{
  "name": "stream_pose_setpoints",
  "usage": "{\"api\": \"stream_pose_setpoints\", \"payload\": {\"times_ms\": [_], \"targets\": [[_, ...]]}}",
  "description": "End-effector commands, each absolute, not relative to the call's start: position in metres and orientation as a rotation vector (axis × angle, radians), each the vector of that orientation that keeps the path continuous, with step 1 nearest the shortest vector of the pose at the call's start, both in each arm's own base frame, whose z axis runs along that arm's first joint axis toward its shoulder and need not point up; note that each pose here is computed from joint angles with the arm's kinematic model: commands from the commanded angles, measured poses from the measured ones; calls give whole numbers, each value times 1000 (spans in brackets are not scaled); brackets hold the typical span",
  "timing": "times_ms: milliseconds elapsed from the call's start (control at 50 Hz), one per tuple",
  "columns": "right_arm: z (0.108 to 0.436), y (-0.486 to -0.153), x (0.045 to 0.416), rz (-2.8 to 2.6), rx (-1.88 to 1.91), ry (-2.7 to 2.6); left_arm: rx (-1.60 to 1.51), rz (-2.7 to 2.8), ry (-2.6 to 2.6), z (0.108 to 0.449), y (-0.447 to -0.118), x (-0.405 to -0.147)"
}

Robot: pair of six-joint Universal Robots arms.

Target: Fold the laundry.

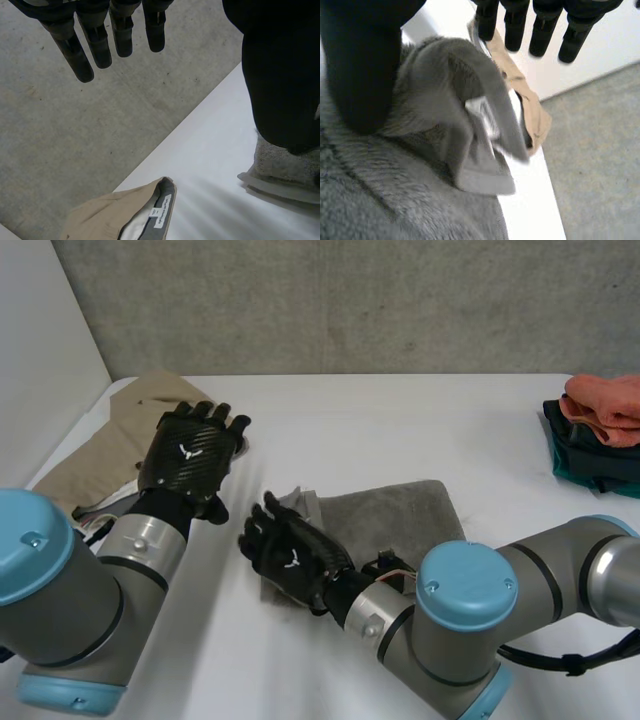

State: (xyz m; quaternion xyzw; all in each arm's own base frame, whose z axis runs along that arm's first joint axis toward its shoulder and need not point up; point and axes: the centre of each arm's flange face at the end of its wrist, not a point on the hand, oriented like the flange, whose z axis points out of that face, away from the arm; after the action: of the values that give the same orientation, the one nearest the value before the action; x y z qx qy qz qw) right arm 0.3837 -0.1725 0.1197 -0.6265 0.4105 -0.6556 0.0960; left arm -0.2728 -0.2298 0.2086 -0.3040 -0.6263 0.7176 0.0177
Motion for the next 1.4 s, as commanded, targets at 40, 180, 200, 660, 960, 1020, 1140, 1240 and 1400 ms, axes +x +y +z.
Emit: {"api": "stream_pose_setpoints", "payload": {"times_ms": [40, 180, 200, 660, 960, 1020, 1140, 1240, 1400], "targets": [[176, -222, 326, -2063, -1452, 1664, -994, 2210, -1834, 212, -221, -305], [157, -247, 262, -1763, -1224, 2122, -1042, 2152, -1782, 203, -211, -329], [155, -249, 257, -1744, -1217, 2149, -1062, 2119, -1771, 196, -205, -338], [128, -240, 241, -1742, -1306, 2191, -1065, 2164, -2143, 135, -232, -349], [119, -246, 237, -1807, -1314, 2342, -1107, 2201, -2164, 163, -210, -314], [121, -249, 232, -1864, -1345, 2380, -1091, 2219, -2138, 176, -202, -306], [152, -254, 233, -2092, -1695, 2263, -1032, 2283, -2103, 202, -190, -289], [174, -240, 273, -2248, -1943, 1941, -996, 2319, -2087, 213, -187, -281], [155, -164, 359, -2188, -2083, 1338, -974, 2334, -2101, 215, -191, -277]]}}
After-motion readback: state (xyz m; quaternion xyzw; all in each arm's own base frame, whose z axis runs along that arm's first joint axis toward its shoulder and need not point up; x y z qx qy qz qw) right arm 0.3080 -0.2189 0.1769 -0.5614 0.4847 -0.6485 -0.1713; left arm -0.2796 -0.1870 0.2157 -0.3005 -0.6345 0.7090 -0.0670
